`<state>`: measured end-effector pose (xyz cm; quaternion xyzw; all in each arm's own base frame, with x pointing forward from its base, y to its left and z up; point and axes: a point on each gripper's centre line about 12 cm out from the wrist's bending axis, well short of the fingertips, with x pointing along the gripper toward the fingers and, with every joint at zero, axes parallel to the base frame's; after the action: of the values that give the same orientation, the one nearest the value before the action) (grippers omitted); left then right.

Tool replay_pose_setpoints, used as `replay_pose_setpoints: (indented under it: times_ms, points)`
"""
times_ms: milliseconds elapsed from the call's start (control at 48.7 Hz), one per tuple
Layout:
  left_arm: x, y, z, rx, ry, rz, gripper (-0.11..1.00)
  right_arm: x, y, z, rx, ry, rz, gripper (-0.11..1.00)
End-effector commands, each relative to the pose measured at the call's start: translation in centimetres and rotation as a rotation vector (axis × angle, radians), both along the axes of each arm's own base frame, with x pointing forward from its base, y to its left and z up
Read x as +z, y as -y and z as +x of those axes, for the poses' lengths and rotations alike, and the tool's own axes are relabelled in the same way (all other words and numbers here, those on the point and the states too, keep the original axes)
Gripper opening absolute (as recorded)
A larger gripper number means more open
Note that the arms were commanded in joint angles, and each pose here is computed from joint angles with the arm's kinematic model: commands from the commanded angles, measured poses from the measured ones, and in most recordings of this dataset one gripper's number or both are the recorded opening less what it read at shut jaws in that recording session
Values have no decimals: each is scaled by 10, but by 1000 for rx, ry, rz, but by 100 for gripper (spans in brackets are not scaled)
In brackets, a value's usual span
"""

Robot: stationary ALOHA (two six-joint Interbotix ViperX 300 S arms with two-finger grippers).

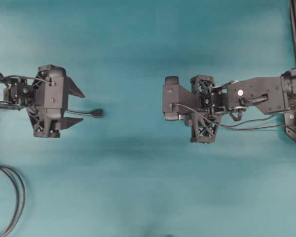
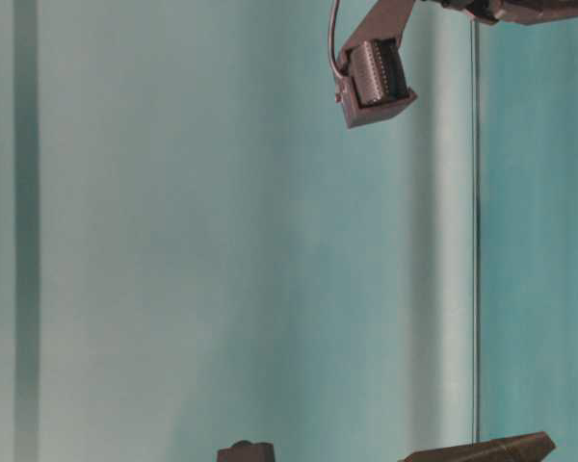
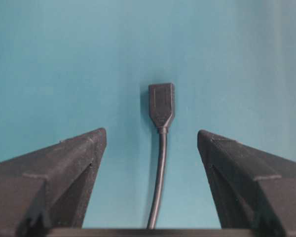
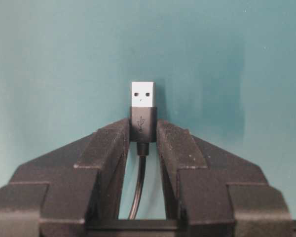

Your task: Insert the USB using both arms.

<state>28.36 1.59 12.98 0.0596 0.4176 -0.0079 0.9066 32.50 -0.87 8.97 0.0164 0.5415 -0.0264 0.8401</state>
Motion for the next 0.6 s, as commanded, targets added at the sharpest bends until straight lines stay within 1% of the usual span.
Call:
replay_pose_setpoints:
  times_ms: [0, 123, 575]
  points:
    - [7, 0, 6, -13, 30, 14, 86, -5, 3, 6, -3, 4, -2, 24]
    - [4, -1, 7, -11, 21, 13, 86, -5, 3, 6, 0, 3, -3, 22]
    - [-9, -1, 15, -12, -22, 11, 85, -5, 3, 7, -3, 5, -2, 22]
